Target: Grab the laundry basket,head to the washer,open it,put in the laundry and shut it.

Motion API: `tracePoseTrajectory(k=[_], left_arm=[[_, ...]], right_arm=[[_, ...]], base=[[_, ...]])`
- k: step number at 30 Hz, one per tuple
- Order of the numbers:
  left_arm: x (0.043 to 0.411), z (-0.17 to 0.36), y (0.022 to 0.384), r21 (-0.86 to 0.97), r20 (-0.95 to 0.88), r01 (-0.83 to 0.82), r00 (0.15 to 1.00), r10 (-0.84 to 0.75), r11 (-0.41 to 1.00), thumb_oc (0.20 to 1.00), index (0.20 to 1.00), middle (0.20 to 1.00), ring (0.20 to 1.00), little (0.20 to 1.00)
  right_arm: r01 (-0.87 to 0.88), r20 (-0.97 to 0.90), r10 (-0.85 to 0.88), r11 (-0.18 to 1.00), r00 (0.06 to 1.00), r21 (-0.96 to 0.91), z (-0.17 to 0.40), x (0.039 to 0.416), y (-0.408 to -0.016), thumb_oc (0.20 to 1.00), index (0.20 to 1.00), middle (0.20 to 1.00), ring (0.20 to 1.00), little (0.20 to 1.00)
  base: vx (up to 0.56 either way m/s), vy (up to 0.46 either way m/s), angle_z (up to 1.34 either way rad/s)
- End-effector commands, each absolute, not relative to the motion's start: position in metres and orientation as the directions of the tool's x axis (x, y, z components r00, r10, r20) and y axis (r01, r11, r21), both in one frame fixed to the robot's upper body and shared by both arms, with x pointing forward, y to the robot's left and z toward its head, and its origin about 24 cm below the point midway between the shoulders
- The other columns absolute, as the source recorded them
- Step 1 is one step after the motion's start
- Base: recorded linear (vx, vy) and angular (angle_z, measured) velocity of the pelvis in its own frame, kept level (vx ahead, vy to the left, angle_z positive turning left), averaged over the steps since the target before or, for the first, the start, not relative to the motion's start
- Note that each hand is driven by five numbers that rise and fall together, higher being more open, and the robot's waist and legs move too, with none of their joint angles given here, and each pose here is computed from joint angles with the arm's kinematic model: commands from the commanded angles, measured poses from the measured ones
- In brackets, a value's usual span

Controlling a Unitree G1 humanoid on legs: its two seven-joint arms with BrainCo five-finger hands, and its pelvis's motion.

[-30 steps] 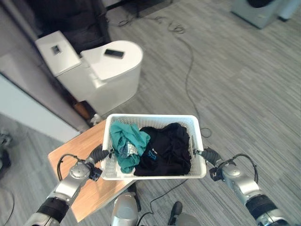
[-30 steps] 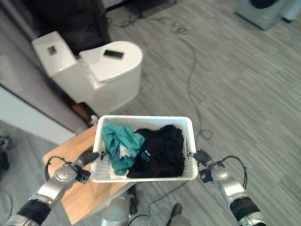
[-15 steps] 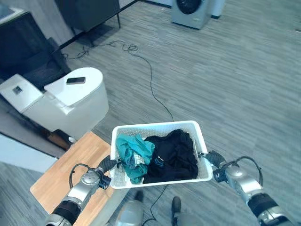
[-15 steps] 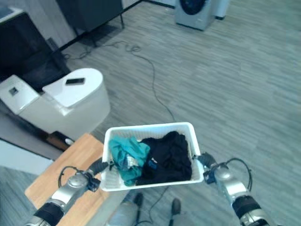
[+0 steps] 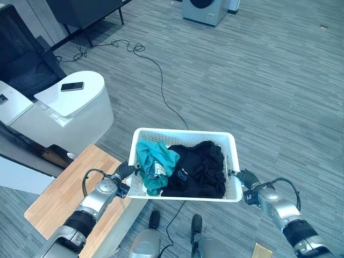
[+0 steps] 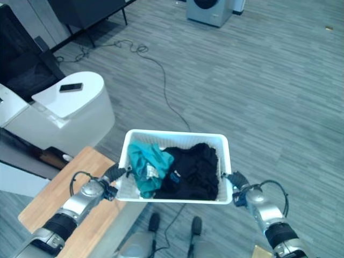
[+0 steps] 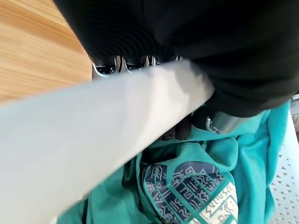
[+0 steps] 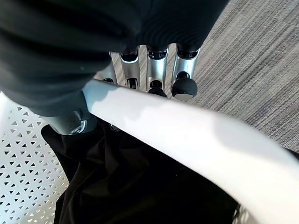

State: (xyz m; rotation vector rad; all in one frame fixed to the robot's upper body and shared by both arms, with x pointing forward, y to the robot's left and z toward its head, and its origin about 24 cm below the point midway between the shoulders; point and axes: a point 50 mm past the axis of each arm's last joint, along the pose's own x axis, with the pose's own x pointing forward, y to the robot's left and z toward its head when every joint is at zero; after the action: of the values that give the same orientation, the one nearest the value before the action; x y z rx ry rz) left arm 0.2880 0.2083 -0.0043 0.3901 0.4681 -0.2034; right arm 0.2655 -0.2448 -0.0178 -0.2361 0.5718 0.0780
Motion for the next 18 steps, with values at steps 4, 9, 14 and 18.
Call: tracePoseTrajectory(k=[4,9,14,18], left_arm=[[0.328,0.031,0.212,0.431,-0.358,0.207,0.933,-0.044,0.878,0.200,0.200,0.200,0.200,0.200],[0.333,0.034,0.213,0.433,-0.353,0.188,0.935,-0.025,0.882,0.200,0.200,0.200,0.200,0.200],[0.336,0.036,0.224,0.459,-0.355,0.161,0.935,0.014,0.874,0.200,0.200,0.200,0.200,0.200],[0.337,0.038,0.231,0.465,-0.355,0.145,0.934,0.034,0.874,0.200,0.200,0.200,0.200,0.200]], right_arm=[[0.015,-0.369,-0.094,0.977,0.925,-0.211,0.030,0.284,-0.286,0.200,0.200,0.200,0.200,0.200],[-0.010,-0.363,-0.072,0.976,0.929,-0.219,0.034,0.288,-0.281,0.200,0.200,0.200,0.200,0.200],[-0.057,-0.347,-0.013,0.980,0.938,-0.192,0.034,0.296,-0.264,0.200,0.200,0.200,0.200,0.200],[-0.073,-0.339,0.020,0.987,0.940,-0.144,0.030,0.305,-0.244,0.200,0.200,0.200,0.200,0.200]], base=[[0.00,-0.210,0.08],[0.07,-0.065,-0.18],[0.27,-0.034,-0.64],[0.35,-0.014,-0.48]])
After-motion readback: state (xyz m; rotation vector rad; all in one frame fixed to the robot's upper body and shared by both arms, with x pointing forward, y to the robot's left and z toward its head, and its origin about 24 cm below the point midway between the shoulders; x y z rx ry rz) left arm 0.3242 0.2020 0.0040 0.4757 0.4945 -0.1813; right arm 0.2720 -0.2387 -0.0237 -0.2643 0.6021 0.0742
